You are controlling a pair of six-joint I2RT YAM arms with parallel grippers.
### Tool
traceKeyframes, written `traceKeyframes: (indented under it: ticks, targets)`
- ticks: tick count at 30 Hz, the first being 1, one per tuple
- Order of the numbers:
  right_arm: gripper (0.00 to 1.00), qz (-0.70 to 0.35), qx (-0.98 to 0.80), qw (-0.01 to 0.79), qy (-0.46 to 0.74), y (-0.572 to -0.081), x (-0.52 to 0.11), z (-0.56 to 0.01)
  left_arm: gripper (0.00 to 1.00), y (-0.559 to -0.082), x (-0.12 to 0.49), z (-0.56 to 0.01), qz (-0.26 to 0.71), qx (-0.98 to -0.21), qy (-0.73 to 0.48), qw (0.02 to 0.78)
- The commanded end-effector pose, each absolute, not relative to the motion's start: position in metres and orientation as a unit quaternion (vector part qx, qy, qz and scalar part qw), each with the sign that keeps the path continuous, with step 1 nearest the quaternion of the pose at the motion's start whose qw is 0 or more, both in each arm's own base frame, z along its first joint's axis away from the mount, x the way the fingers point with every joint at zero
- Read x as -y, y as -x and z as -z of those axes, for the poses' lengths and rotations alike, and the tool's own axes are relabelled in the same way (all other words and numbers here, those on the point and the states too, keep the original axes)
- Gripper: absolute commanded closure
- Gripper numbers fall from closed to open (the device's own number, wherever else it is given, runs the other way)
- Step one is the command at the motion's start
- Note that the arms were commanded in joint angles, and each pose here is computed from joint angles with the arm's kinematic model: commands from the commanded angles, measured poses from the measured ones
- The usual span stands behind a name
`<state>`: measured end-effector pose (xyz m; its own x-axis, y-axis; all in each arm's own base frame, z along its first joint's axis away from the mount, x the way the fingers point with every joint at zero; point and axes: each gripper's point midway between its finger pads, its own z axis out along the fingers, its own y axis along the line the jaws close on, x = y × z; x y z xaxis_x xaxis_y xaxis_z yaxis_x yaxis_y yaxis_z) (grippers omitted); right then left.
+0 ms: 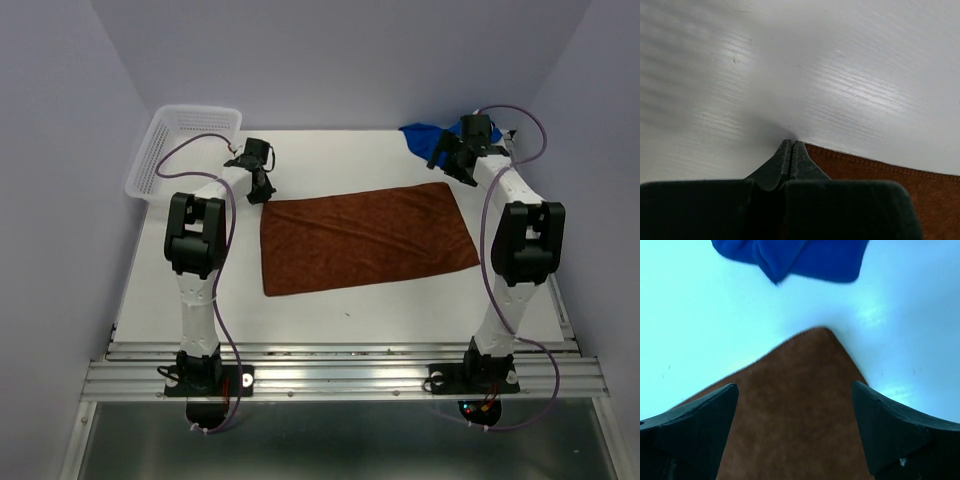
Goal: Roll the towels
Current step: Fold the towel
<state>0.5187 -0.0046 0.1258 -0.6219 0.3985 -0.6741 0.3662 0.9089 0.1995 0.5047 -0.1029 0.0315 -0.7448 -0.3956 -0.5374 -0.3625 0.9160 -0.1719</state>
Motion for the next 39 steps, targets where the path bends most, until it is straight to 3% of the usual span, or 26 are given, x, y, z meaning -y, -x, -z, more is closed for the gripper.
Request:
traceKeyframes:
  ticks: [1, 10, 19, 31, 34, 35, 39]
  targets:
    - [0.0, -0.002, -0.901, 0.396, -0.179, -0.552, 0.016, -0.127, 1.0, -0.521, 0.099, -0.066, 0.034, -0.918, 0.186, 0.347]
    - [0.02, 0.029, -0.906, 0.398, -0.14, -0.592, 0.034, -0.106, 1.0, -0.529, 0.101, -0.08, 0.04, -0.914, 0.166, 0.369]
    - [0.28, 0.031, -0.914, 0.372, -0.159, -0.596, 0.045, -0.068, 1.0, -0.529, 0.101, -0.077, 0.037, -0.916, 0.16, 0.366]
    - [0.35, 0.017, -0.93, 0.33, -0.159, -0.57, 0.036, -0.039, 1.0, -0.529, 0.101, -0.073, 0.035, -0.918, 0.159, 0.362]
    - [0.41, 0.012, -0.933, 0.322, -0.158, -0.565, 0.034, -0.034, 1.0, -0.529, 0.101, -0.069, 0.034, -0.919, 0.16, 0.359]
    - [0.48, 0.012, -0.934, 0.32, -0.157, -0.564, 0.034, -0.032, 1.0, -0.527, 0.1, -0.067, 0.033, -0.92, 0.16, 0.356]
    - [0.5, 0.016, -0.936, 0.312, -0.162, -0.558, 0.035, -0.031, 1.0, -0.528, 0.101, -0.067, 0.035, -0.919, 0.162, 0.357]
